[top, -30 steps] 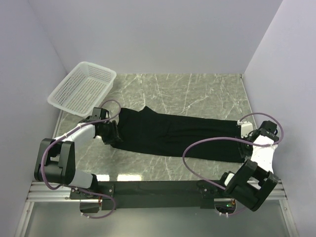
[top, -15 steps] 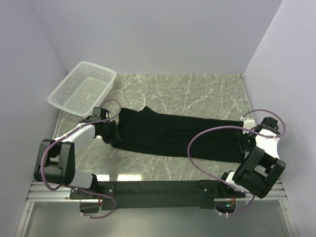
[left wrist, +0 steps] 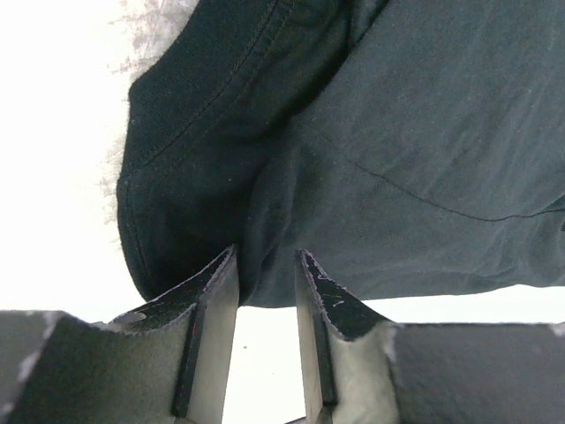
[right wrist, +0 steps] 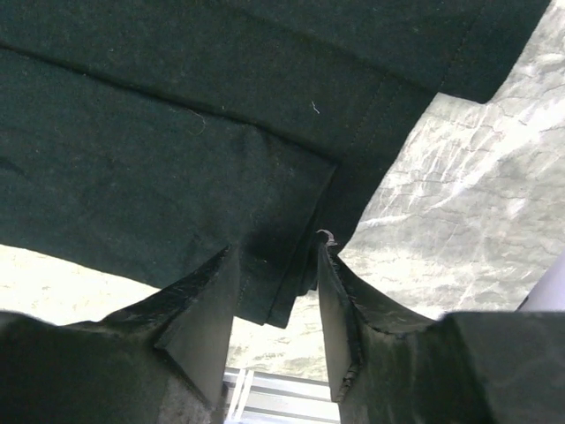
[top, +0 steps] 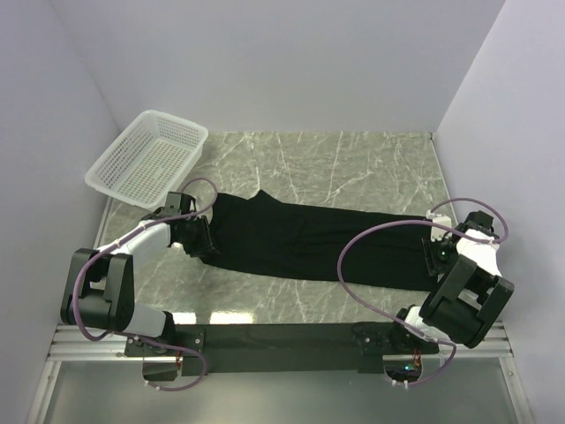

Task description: Fold and stack the t-shirts

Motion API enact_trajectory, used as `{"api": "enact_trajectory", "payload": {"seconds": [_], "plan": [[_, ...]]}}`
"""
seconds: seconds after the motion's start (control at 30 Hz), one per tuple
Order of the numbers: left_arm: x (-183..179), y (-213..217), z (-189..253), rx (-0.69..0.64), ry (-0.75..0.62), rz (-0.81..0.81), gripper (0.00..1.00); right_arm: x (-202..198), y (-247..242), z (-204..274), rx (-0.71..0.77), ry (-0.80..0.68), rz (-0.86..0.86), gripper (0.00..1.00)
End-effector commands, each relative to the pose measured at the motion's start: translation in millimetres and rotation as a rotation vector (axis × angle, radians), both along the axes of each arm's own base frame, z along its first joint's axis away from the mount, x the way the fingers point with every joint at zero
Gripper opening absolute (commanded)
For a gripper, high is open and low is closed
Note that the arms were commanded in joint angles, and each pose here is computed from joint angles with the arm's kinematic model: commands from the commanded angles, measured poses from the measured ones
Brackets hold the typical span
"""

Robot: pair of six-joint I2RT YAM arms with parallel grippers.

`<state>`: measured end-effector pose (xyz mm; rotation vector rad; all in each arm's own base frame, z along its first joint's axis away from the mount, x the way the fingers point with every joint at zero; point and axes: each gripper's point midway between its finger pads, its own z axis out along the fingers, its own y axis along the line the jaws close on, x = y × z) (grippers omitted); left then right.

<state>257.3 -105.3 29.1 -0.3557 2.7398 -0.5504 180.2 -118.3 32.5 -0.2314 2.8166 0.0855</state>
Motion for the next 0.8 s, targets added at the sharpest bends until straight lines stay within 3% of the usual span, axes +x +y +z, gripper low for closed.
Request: {"api": "enact_trajectory", "payload": {"seconds": [0.0,0.43,0.53,0.67,0.77], "plan": [[3,-8,7,-0.032,-0.032,-0.025,0.35,4,4,2,0.022,-0.009,0.003,0.47],[2,-11,6,-0.036,-0.032,-0.041,0.26,9,8,-7,0.055,0.001,-0.005,0.38],[1,-12,4,-0.036,-0.026,-0.043,0.23,10,12,-7,0.065,0.001,0.001,0.3],[1,-11,4,-0.031,-0.022,-0.039,0.11,10,12,-2,0.054,-0.014,-0.003,0.06],[2,-9,5,-0.021,-0.025,-0.031,0.02,10,9,2,0.03,-0.03,-0.009,0.0]]}}
